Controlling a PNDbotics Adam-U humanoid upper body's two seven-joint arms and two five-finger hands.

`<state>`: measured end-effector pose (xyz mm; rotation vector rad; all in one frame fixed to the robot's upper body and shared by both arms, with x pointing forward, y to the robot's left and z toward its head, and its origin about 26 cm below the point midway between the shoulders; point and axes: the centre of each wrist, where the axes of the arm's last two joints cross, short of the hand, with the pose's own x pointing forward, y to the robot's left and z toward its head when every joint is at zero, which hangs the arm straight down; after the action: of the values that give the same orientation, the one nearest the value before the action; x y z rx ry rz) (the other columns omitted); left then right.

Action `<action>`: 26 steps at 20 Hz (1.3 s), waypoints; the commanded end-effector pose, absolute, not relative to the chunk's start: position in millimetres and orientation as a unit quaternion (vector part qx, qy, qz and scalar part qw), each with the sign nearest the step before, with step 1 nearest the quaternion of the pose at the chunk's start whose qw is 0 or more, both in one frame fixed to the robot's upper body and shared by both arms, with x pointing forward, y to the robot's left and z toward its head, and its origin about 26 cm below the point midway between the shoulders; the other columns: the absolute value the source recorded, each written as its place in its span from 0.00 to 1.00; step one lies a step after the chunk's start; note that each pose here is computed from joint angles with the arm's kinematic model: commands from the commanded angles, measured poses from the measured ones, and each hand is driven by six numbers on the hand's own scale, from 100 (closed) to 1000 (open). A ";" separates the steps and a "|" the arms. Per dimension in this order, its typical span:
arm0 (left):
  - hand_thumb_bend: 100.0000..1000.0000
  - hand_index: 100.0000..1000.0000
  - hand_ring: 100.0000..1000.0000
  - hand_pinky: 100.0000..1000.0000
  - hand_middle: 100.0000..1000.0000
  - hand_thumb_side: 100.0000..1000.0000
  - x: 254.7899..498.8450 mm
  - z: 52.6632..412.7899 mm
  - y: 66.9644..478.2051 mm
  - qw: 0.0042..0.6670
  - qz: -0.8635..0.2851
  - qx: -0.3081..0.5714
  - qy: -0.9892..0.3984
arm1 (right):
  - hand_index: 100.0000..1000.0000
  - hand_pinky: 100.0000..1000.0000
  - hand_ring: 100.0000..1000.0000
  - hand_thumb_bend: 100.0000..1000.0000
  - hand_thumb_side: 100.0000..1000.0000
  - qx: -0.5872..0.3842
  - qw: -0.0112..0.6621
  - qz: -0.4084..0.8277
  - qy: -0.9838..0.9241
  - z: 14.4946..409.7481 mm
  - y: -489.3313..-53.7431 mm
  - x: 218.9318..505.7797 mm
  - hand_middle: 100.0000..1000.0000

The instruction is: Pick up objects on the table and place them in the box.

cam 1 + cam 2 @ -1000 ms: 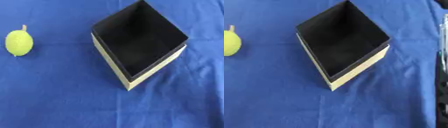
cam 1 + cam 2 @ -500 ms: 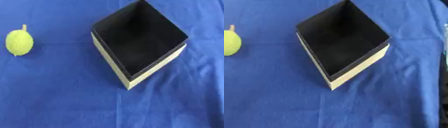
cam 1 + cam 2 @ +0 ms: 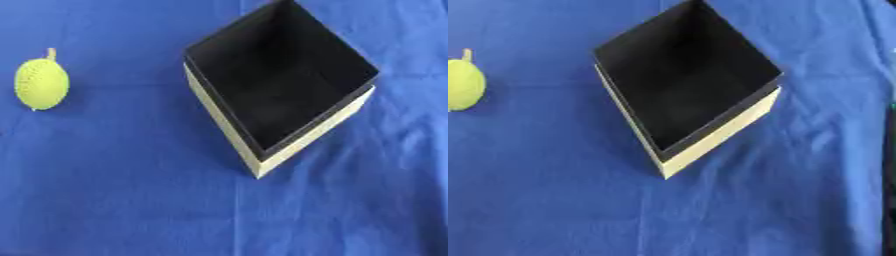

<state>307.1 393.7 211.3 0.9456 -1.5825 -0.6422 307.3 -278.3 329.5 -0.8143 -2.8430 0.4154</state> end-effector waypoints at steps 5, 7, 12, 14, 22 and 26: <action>0.70 0.94 0.87 0.81 0.84 0.02 308.0 259.2 408.2 0.585 -0.341 0.384 -0.628 | 0.78 0.74 0.65 0.00 0.27 -0.271 0.065 0.138 -0.950 335.5 -278.9 302.7 0.50; 0.69 0.94 0.86 0.81 0.84 0.02 308.3 265.3 408.9 0.587 -0.351 0.381 -0.622 | 0.78 0.74 0.65 0.00 0.27 -0.271 0.065 0.138 -0.950 335.7 -279.0 302.6 0.50; 0.70 0.94 0.86 0.80 0.84 0.03 310.9 270.5 404.6 0.586 -0.360 0.369 -0.624 | 0.78 0.74 0.65 0.00 0.28 -0.270 0.066 0.139 -0.951 335.3 -278.7 302.7 0.50; 0.70 0.94 0.86 0.80 0.84 0.03 312.9 272.6 402.2 0.584 -0.363 0.366 -0.627 | 0.78 0.74 0.65 0.00 0.28 -0.269 0.067 0.139 -0.951 335.0 -278.5 302.9 0.50; 0.71 0.92 0.85 0.78 0.83 0.03 324.0 278.8 391.4 0.580 -0.371 0.349 -0.636 | 0.78 0.74 0.65 0.00 0.28 -0.266 0.068 0.138 -0.952 334.4 -277.9 303.1 0.50; 0.71 0.91 0.84 0.78 0.82 0.02 331.3 281.5 385.2 0.578 -0.377 0.340 -0.640 | 0.78 0.74 0.65 0.00 0.28 -0.264 0.069 0.139 -0.952 334.2 -277.5 303.2 0.50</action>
<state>332.6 383.0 272.0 0.7664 -1.4954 -0.8692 307.7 -277.7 328.3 -0.7895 -2.8426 0.4058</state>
